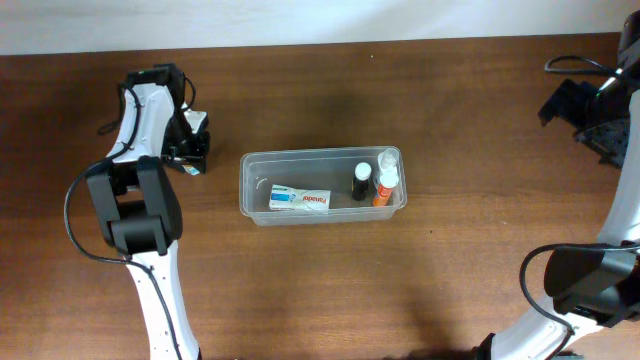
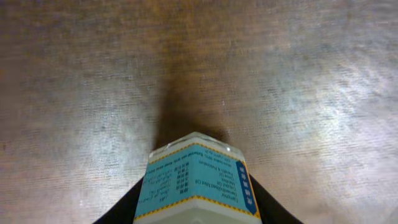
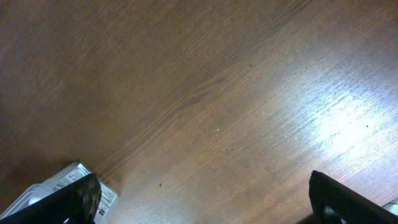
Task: Pack container
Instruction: 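Carry the jar over the container and lower it beside the box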
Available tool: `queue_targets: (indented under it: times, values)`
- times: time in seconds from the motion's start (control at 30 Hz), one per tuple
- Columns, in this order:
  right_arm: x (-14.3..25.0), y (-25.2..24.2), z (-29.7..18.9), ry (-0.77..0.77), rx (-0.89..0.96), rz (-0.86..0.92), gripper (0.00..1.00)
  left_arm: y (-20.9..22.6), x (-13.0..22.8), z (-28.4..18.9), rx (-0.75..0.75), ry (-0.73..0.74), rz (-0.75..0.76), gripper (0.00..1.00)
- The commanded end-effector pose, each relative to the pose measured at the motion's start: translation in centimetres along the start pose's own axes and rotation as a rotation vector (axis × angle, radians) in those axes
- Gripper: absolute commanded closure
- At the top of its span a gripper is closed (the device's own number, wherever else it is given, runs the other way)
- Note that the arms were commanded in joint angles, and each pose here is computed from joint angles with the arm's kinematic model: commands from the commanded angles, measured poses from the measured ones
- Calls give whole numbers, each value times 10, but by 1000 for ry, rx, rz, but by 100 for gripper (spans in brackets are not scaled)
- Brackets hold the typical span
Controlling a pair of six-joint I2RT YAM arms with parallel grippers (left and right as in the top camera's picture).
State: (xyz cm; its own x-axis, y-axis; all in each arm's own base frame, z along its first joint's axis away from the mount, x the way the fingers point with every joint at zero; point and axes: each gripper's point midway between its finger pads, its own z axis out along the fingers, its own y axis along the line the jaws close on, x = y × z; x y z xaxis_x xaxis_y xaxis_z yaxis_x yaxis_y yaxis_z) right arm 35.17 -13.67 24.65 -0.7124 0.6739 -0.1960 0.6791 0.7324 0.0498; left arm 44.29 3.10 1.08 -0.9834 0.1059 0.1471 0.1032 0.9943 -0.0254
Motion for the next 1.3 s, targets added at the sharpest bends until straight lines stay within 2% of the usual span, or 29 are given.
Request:
queue_targets:
  times: [0.0,0.27,0.63,0.97,1.13,1.27]
  values:
    - [-2,0,-5,-21,0,4,2,-2,-11,-27,14,-60,-24,73]
    - [-2,0,-5,-21,0,4,2,-18,-8,-90,82,-123,-14,73]
    - [-2,0,-5,-21,0,4,2,-60,-4,-133,76,-205,72,72]
    - [-2,0,-5,-21,0,4,1,-114,23,-197,62,-340,194,72]
    - [-2,0,-5,-21,0,4,2,-136,52,-197,61,-296,245,72]
    - [-2,0,-5,-21,0,4,2,-151,73,-173,63,-191,280,72]
